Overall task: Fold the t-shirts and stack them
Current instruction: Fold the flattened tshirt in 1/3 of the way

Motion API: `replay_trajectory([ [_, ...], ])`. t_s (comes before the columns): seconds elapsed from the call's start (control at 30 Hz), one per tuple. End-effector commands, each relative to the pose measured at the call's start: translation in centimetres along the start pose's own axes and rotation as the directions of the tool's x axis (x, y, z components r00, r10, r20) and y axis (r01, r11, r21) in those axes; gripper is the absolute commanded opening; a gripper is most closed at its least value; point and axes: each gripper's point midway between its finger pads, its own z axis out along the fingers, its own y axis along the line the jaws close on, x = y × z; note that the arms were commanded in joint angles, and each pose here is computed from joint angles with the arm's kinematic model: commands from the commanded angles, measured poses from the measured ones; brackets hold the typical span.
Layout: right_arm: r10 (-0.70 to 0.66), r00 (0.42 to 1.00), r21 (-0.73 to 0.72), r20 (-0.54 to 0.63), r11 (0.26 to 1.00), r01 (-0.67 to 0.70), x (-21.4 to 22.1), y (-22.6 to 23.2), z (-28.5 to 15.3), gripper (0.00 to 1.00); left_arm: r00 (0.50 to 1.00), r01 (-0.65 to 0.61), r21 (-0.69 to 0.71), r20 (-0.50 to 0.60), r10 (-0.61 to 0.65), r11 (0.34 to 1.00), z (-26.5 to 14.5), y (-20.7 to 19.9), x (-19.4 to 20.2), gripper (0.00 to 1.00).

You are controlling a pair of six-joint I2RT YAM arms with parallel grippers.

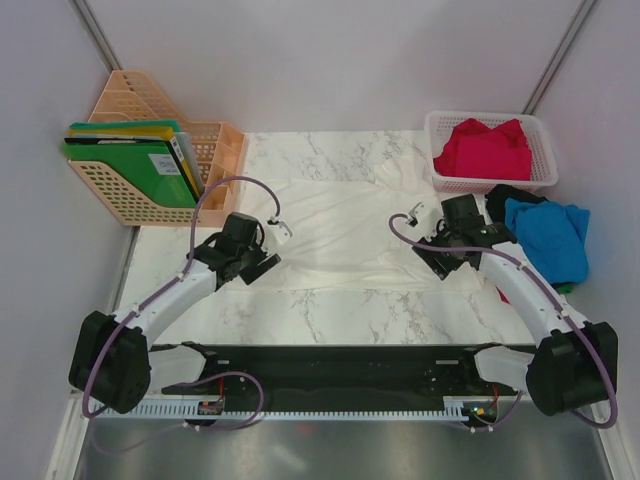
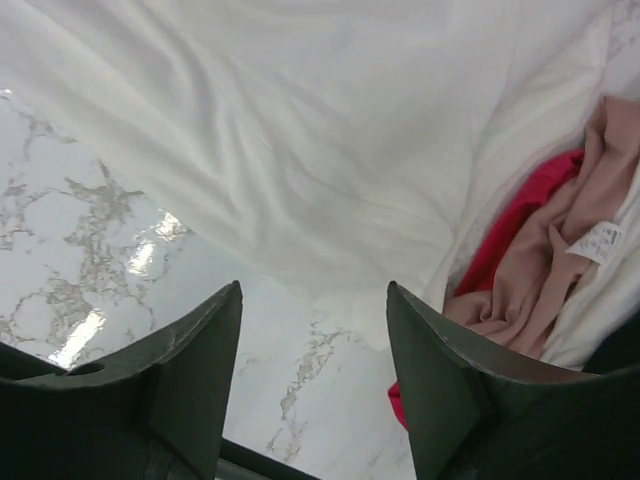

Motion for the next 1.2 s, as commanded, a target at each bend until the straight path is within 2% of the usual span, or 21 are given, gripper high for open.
replay_trajectory([
  [0.0,0.021,0.993,-0.077,0.112,0.997,-0.012,-3.8,1.7,0.0,0.67,0.997,0.0,0.116,0.074,-0.009,0.993,0.1,-1.6,-2.9,0.81],
  [0.13,-0.042,0.995,-0.145,0.087,0.988,0.055,-5.6,4.5,2.2,0.91,1.0,-0.012,0.142,0.028,0.008,0.99,1.4,-2.3,-2.4,0.81],
  [0.17,-0.052,0.994,-0.153,0.094,0.986,0.066,-6.4,4.8,2.4,0.93,1.0,-0.013,0.151,0.023,0.009,0.989,1.5,-2.5,-2.2,0.81],
  [0.3,-0.084,0.992,-0.182,0.096,0.978,0.1,-9.0,6.7,4.3,0.96,1.0,-0.02,0.151,0.001,0.02,0.988,2.1,-3.0,-1.2,0.81],
  [0.43,-0.071,0.989,-0.159,0.129,0.983,0.091,-12.2,5.7,5.7,0.95,0.999,-0.023,0.16,-0.033,0.029,0.987,2.6,-3.6,0.0,0.81],
  [0.57,-0.068,0.991,-0.197,0.119,0.976,0.09,-13.6,6.3,7.2,0.92,0.999,-0.022,0.151,-0.037,0.028,0.988,2.6,-3.6,0.3,0.81],
  [0.73,-0.122,0.988,-0.246,0.093,0.959,0.141,-13.6,9.2,8.6,0.84,0.999,-0.028,0.142,-0.041,0.034,0.989,2.6,-3.4,0.3,0.81],
  [0.93,-0.201,0.978,-0.261,0.053,0.943,0.208,-12.2,12.7,10.1,0.82,0.998,-0.025,0.149,-0.045,0.032,0.988,2.8,-3.6,0.4,0.81],
  [1.03,-0.209,0.977,-0.251,0.042,0.944,0.213,-11.9,12.7,10.4,0.7,0.998,-0.027,0.145,-0.05,0.035,0.989,2.8,-3.6,0.6,0.81],
  [1.07,-0.214,0.976,-0.245,0.041,0.945,0.218,-11.9,12.6,10.4,0.65,0.998,-0.029,0.141,-0.049,0.036,0.99,2.8,-3.6,0.7,0.81],
  [1.1,-0.221,0.975,-0.238,0.04,0.945,0.224,-11.8,12.5,10.4,0.55,0.998,-0.031,0.14,-0.055,0.039,0.99,2.8,-3.6,0.9,0.81],
  [1.17,-0.231,0.972,-0.235,0.036,0.944,0.232,-11.7,12.4,10.4,0.46,0.997,-0.036,0.139,-0.058,0.044,0.99,2.8,-3.7,1.1,0.81],
])
